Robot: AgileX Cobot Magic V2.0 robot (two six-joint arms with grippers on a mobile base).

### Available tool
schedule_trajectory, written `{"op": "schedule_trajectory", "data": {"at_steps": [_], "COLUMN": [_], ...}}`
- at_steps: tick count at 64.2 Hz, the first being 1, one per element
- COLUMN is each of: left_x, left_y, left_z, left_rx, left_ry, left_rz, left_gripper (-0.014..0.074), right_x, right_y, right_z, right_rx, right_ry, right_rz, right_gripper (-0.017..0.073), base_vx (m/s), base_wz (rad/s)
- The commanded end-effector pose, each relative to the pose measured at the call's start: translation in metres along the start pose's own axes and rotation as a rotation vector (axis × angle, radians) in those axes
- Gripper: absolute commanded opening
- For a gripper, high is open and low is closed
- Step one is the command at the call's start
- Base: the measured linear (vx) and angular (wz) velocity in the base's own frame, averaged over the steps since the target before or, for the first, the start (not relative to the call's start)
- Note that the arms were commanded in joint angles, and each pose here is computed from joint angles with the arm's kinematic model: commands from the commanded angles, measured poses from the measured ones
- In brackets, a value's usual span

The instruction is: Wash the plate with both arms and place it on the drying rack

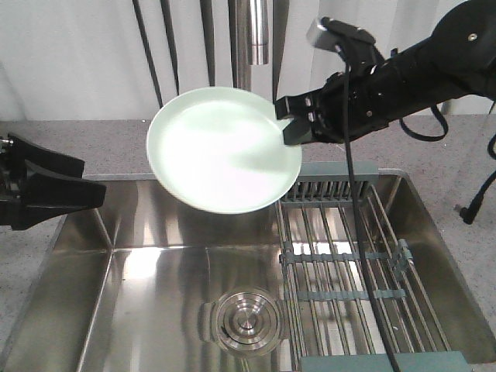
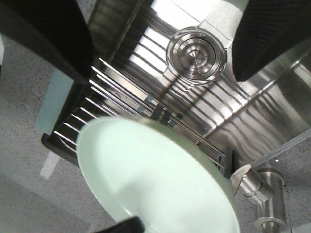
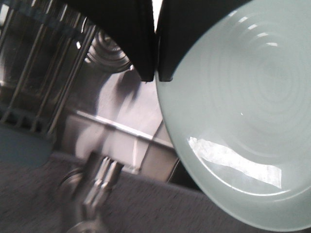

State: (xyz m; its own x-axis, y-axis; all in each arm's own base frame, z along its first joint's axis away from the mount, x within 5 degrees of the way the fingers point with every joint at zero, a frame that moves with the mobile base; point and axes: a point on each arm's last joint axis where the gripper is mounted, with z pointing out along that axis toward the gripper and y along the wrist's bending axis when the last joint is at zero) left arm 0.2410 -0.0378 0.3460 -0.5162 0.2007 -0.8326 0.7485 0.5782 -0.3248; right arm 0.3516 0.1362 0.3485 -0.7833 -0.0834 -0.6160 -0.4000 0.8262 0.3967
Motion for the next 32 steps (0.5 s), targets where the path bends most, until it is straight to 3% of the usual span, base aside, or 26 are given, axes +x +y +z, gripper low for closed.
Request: {"op": "schedule_trajectory", "data": {"at_steps": [1, 10, 16, 22, 27, 32], "left_x": [-0.013, -0.013, -0.013, -0.013, -0.013, -0.013], "left_y": [-0.014, -0.014, -0.014, -0.014, -0.014, -0.014], "left_z": [-0.008, -0.008, -0.008, -0.008, -0.008, -0.008], "left_rx": [0.041, 0.041, 0.041, 0.041, 0.041, 0.042], "left_ry": [-0.071, -0.071, -0.071, -0.071, -0.071, -0.071], "left_rz": [0.024, 0.024, 0.024, 0.024, 0.024, 0.024], "left_gripper": [0.0566, 0.0566, 0.0566, 0.0566, 0.0566, 0.0566], "right_x": [-0.020, -0.013, -0.002, 0.012, 0.019, 0.017], "right_y": [-0.009, -0.034, -0.041, -0.030, -0.009, 0.011], "right_z": [-0.037, -0.054, -0.058, -0.054, -0.048, -0.039], "right_rx": [0.041, 0.102, 0.100, 0.028, -0.054, -0.116], "right_ry": [-0.180, -0.103, 0.017, 0.173, 0.250, 0.209], "right_rz": [0.035, 0.060, 0.076, 0.072, 0.017, -0.056], "right_gripper": [-0.0008, -0.0008, -0.0008, -0.0008, -0.0008, -0.0008], "base_vx": [0.00, 0.00, 0.00, 0.00, 0.00, 0.00], "base_wz": [0.00, 0.00, 0.00, 0.00, 0.00, 0.00]}}
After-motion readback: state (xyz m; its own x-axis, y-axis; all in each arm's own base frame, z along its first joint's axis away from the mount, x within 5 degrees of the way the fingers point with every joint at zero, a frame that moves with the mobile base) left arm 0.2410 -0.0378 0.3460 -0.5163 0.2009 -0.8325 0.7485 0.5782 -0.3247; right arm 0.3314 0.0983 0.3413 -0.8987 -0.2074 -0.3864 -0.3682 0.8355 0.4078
